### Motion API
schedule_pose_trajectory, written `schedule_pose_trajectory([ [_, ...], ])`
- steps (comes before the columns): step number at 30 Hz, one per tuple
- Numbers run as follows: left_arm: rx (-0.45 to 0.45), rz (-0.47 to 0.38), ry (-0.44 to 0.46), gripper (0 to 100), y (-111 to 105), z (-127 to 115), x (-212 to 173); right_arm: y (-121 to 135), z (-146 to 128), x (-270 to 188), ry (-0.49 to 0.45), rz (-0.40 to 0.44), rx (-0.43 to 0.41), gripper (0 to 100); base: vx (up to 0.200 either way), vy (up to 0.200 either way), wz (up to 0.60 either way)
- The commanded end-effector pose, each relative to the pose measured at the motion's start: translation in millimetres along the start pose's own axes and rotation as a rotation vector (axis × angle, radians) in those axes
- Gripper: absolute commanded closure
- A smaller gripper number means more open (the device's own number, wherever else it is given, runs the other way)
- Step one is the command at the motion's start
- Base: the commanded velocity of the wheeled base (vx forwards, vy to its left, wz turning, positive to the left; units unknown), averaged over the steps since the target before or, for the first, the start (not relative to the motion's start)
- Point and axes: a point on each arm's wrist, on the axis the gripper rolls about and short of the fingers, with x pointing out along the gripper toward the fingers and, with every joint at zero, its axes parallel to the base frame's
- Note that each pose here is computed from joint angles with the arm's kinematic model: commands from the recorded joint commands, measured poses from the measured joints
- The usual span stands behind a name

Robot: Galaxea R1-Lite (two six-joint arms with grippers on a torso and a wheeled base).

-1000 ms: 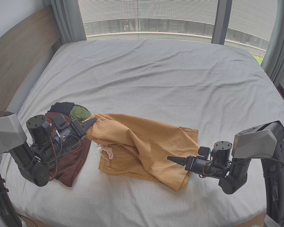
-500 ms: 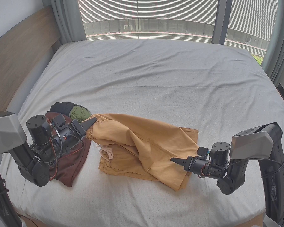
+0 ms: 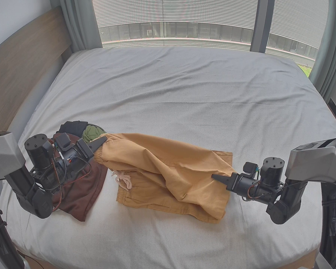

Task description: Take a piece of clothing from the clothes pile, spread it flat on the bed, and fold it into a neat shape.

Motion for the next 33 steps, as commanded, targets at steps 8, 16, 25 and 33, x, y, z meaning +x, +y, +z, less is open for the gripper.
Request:
schedule_pose_trajectory([
  [8,0.016,0.005,-0.040,100,2,22,-14,14,29,-19,-0.082,0.022,-0.037,100,0.000,0.000,0.00],
  [16,0.017,0.013,-0.040,100,4,22,-15,22,47,-28,-0.140,0.038,-0.063,100,0.000,0.000,0.00],
  [25,0.019,0.006,-0.033,100,4,18,-13,31,56,-35,-0.166,0.063,-0.082,100,0.000,0.000,0.00],
  [33,0.026,-0.007,-0.040,100,2,18,-12,46,67,-42,-0.204,0.095,-0.117,100,0.000,0.000,0.00],
])
